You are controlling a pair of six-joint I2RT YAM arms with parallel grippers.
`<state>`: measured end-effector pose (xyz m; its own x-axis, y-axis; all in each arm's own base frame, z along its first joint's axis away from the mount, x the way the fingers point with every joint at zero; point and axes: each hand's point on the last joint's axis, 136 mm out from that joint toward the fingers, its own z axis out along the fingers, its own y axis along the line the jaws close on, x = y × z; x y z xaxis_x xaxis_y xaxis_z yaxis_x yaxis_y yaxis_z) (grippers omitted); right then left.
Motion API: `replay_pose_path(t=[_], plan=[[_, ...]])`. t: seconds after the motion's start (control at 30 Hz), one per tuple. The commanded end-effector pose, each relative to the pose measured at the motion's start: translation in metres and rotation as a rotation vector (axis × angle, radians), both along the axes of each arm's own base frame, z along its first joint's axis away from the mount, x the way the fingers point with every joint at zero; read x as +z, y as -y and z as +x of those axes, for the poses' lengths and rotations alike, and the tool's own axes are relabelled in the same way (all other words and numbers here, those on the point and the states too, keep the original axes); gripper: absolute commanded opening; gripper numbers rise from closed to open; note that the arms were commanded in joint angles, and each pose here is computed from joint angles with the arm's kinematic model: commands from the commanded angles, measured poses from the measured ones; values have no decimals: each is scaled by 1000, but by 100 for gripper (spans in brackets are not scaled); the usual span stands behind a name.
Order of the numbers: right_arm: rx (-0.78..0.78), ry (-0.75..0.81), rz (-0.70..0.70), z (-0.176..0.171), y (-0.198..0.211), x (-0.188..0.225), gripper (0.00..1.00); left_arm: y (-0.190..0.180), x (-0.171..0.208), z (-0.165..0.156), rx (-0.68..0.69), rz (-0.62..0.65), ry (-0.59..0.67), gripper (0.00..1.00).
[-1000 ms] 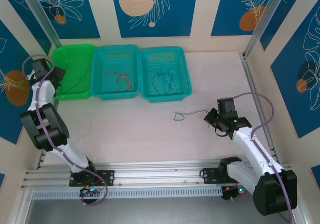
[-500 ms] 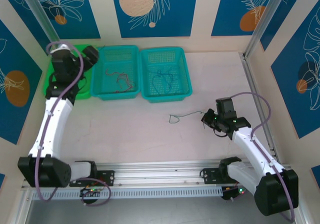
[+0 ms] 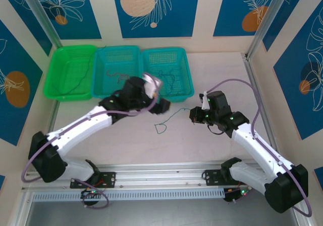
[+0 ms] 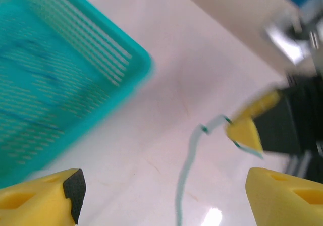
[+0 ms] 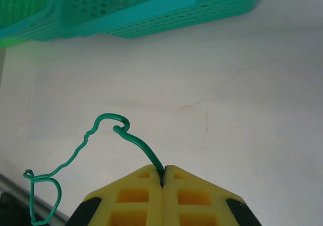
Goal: Untangle the cables
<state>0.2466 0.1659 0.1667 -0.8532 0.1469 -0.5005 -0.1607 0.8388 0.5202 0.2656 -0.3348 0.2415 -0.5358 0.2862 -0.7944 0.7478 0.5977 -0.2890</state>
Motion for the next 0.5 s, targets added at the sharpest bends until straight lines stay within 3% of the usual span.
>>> replay_pose_path(t=[0.0,0.2,0.3,0.4,0.47], plan=[[147,51,6,-10,-20,15,0,27,-17,-39,-273,58,43,84],[240,96,-2,-24,-42,21,0,34,-60,-34,-288,114,-16,80],[234,106,-8,-24,-43,20,0,39,-67,-36,-300,97,-37,56],[192,109,-35,-20,-37,16,0,39,-66,-38,-303,75,-40,0],[172,109,-54,-18,-33,11,0,39,-61,-41,-305,49,-35,0]])
